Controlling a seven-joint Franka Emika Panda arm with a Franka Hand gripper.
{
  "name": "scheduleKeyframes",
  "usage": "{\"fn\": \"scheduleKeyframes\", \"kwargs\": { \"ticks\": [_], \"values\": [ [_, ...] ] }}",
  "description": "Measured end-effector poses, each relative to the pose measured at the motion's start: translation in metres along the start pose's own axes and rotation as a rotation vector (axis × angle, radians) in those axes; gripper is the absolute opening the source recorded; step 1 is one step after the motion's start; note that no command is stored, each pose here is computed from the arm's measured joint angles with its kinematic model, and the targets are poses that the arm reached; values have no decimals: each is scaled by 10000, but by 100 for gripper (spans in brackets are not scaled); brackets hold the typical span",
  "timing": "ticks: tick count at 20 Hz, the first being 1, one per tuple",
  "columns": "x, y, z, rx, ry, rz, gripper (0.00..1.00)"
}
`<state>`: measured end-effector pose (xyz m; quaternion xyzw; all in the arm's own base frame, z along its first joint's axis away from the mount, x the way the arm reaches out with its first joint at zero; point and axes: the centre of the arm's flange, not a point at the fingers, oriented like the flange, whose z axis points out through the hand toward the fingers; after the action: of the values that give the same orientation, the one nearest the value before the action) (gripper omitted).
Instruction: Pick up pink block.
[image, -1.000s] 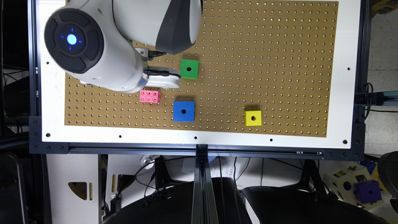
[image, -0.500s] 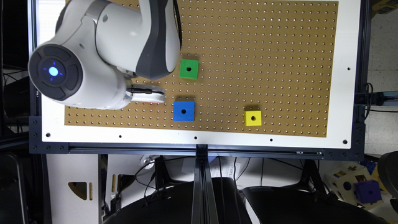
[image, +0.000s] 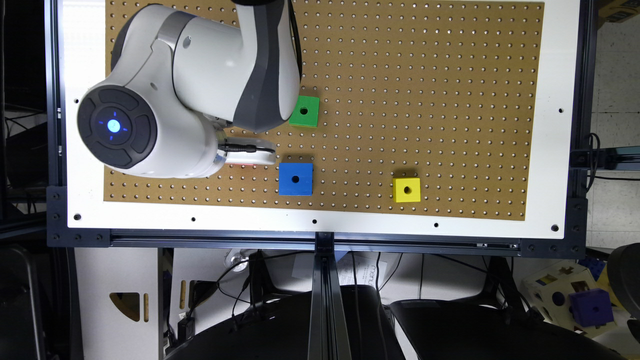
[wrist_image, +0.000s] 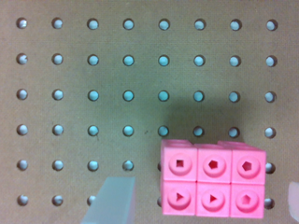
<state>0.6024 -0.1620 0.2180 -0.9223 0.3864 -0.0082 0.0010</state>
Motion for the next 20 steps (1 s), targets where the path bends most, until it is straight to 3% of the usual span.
{"fn": "scheduleKeyframes", "kwargs": {
  "ticks": [5,8,10,11,20],
  "values": [
    [-11,-6,196,19,1,-13,100],
    [-40,-37,265,28,-55,-70,100],
    [-58,-42,429,54,-43,-87,100],
    [-39,-41,426,86,28,-70,0],
    [-39,-40,426,84,24,-69,0]
  ]
}}
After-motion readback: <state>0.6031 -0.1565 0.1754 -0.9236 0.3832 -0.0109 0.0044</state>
